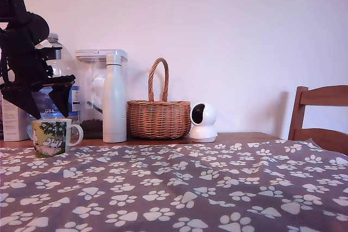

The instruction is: Pick up the coffee capsules from the table one by one and drop them inside the nearest coffee cup

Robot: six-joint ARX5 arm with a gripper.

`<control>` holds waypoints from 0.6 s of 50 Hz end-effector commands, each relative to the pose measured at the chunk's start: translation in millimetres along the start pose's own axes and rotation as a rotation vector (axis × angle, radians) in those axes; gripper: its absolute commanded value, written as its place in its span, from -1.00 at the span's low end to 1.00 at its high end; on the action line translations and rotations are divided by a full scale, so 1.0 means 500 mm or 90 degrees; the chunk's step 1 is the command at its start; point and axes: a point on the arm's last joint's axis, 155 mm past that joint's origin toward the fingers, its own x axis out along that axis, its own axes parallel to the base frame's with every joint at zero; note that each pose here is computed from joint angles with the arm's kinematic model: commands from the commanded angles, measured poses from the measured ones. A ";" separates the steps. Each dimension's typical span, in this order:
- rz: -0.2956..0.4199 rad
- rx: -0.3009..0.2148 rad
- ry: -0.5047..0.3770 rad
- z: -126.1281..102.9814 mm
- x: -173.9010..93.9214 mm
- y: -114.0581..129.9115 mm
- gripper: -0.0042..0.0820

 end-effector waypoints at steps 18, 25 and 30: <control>-0.004 0.028 -0.054 0.045 -0.048 -0.015 -0.94; 0.001 0.034 -0.099 0.065 -0.095 -0.020 -0.94; 0.007 0.040 -0.147 0.073 -0.136 -0.025 -0.94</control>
